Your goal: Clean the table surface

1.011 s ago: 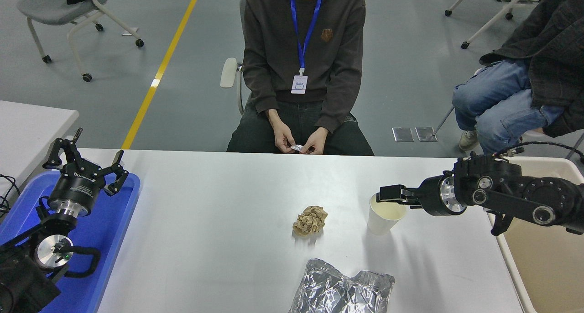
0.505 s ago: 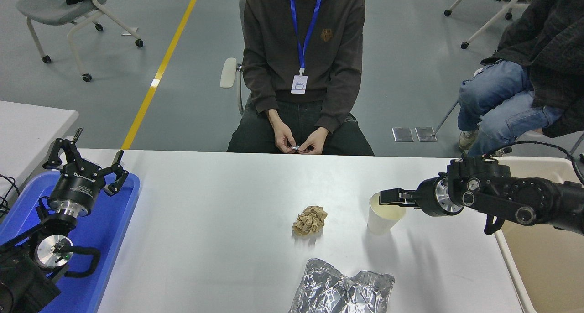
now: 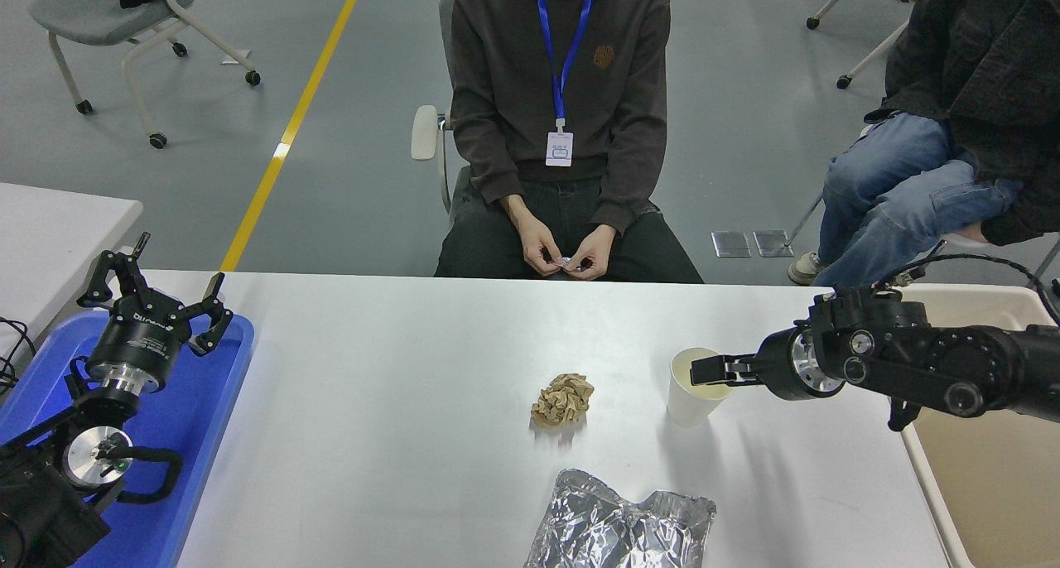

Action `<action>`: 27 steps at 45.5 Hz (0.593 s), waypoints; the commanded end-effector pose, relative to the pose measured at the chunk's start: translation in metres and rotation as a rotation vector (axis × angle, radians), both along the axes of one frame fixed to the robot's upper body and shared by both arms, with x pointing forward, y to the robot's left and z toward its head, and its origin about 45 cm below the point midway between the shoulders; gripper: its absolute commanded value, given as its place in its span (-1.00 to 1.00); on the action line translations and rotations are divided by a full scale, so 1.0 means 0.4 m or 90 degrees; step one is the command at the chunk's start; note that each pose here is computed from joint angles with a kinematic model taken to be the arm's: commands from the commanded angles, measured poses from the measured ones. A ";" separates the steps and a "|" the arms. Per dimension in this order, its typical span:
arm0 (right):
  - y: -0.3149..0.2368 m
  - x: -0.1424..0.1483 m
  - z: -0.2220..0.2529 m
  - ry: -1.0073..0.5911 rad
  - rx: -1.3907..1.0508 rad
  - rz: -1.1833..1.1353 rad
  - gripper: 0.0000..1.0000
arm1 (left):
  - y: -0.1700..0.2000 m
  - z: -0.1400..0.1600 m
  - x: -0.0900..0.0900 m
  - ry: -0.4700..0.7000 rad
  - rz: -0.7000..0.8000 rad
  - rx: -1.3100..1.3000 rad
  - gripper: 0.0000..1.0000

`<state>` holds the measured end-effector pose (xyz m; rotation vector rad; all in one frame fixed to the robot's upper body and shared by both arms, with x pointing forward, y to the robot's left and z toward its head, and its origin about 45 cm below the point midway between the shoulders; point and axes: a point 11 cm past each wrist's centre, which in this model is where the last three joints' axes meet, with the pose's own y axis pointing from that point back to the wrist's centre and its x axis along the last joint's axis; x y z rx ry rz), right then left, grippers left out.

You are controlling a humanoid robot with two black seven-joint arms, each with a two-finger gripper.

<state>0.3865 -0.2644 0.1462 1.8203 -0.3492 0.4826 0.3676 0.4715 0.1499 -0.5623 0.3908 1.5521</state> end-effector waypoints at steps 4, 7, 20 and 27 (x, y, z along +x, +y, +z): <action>-0.002 -0.012 -0.013 0.007 -0.010 0.010 0.02 | -0.001 0.000 0.000 0.000 0.000 0.000 1.00; -0.005 -0.010 -0.011 0.005 -0.011 0.009 -0.05 | 0.001 0.001 0.000 -0.001 0.001 0.000 1.00; -0.019 0.006 0.001 -0.009 -0.017 0.000 -0.11 | 0.000 0.000 0.000 0.001 0.000 0.000 1.00; -0.022 0.004 -0.001 -0.007 -0.017 -0.003 -0.82 | 0.000 0.000 0.000 0.000 0.000 0.000 1.00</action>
